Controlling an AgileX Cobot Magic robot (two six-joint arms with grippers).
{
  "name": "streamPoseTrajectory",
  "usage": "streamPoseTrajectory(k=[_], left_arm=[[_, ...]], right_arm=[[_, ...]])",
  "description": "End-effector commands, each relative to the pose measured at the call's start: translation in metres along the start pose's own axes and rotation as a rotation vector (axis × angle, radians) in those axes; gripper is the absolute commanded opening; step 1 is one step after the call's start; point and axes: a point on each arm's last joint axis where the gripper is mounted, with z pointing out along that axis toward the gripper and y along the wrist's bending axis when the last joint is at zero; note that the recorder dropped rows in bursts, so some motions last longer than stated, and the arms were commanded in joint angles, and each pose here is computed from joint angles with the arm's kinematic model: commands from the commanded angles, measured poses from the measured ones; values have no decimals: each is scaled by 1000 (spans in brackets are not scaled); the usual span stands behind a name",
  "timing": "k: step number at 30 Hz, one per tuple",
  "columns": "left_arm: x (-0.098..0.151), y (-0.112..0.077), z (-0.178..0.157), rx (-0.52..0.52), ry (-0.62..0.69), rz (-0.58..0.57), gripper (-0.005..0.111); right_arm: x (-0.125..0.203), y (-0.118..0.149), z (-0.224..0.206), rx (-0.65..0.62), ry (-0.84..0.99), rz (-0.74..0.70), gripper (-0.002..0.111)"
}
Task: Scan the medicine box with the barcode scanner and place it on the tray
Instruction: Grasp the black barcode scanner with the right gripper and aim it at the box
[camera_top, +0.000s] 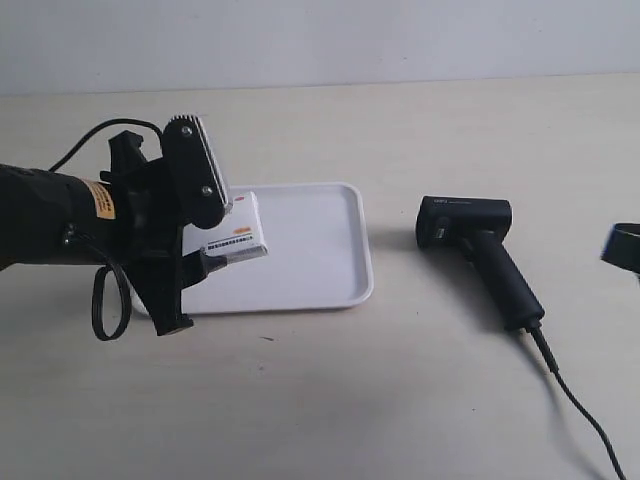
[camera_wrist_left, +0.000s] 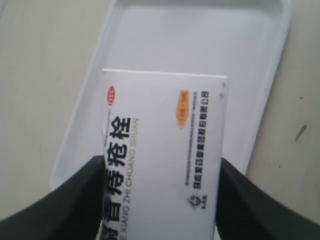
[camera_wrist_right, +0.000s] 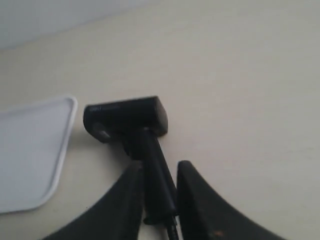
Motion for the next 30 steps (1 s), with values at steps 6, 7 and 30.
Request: streamPoseTrajectory(k=[6,7,30], left_arm=[[6,1,16,-13,8,-2,0],[6,2,16,-15,6,-2,0],[4,6,16,-51,-22,7,0]], right_arm=[[-13,33,111,16,316,-231,76],[-12,34,130,25,350,-270,83],[-38,47,136,-46,310,-516,0]])
